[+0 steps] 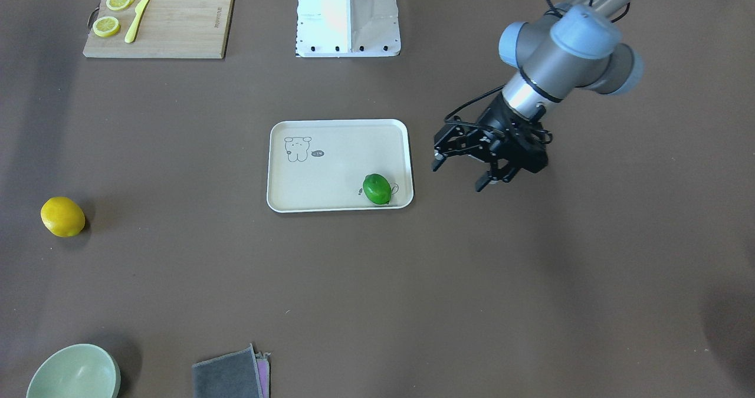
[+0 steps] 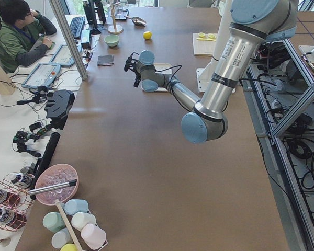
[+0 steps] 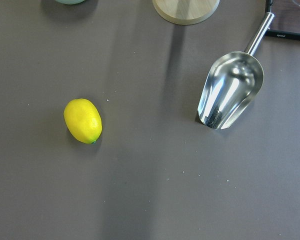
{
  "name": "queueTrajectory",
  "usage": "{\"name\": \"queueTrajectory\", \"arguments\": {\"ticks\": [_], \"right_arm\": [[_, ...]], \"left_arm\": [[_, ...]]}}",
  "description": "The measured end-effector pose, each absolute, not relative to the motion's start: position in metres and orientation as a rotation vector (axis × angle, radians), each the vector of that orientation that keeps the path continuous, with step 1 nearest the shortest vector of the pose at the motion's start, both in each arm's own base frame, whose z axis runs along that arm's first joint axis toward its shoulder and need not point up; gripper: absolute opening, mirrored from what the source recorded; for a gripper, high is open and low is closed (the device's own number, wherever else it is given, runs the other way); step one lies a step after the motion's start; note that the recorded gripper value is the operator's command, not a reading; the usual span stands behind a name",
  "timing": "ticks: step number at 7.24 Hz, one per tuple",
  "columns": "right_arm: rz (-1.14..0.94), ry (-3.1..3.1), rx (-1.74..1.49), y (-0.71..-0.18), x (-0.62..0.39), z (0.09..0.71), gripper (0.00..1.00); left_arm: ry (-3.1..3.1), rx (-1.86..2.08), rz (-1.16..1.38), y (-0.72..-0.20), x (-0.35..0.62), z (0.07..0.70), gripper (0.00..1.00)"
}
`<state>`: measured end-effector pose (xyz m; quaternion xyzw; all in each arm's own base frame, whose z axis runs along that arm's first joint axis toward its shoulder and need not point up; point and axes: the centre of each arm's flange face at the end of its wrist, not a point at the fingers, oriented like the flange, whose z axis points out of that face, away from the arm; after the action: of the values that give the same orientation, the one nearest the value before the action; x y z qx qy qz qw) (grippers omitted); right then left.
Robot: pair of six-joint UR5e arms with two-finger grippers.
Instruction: Place all lemons on tray
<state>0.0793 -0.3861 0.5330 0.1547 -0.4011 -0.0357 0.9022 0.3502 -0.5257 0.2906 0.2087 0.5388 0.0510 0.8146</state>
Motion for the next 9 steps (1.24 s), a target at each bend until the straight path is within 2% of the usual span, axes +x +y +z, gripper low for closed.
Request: {"name": "queueTrajectory", "arguments": {"ticks": [2, 5, 7, 9], "right_arm": [[-0.059, -0.833, 0.308, -0.386, 0.077, 0.534, 1.00], [-0.093, -0.830, 0.271, -0.408, 0.036, 0.521, 1.00], [-0.227, -0.823, 0.300, -0.445, -0.020, 0.500, 1.00], [-0.388, -0.817, 0.339, -0.491, -0.101, 0.500, 1.00]], "left_arm": [[0.954, 0.466, 0.228, -0.547, 0.235, 0.326, 0.98], [0.821, 0.492, 0.425, -0.548, 0.042, 0.436, 0.98], [0.832, 0.489, 0.437, -0.525, -0.009, 0.483, 0.98], [0.833, 0.489, 0.439, -0.518, -0.017, 0.493, 0.98]]}}
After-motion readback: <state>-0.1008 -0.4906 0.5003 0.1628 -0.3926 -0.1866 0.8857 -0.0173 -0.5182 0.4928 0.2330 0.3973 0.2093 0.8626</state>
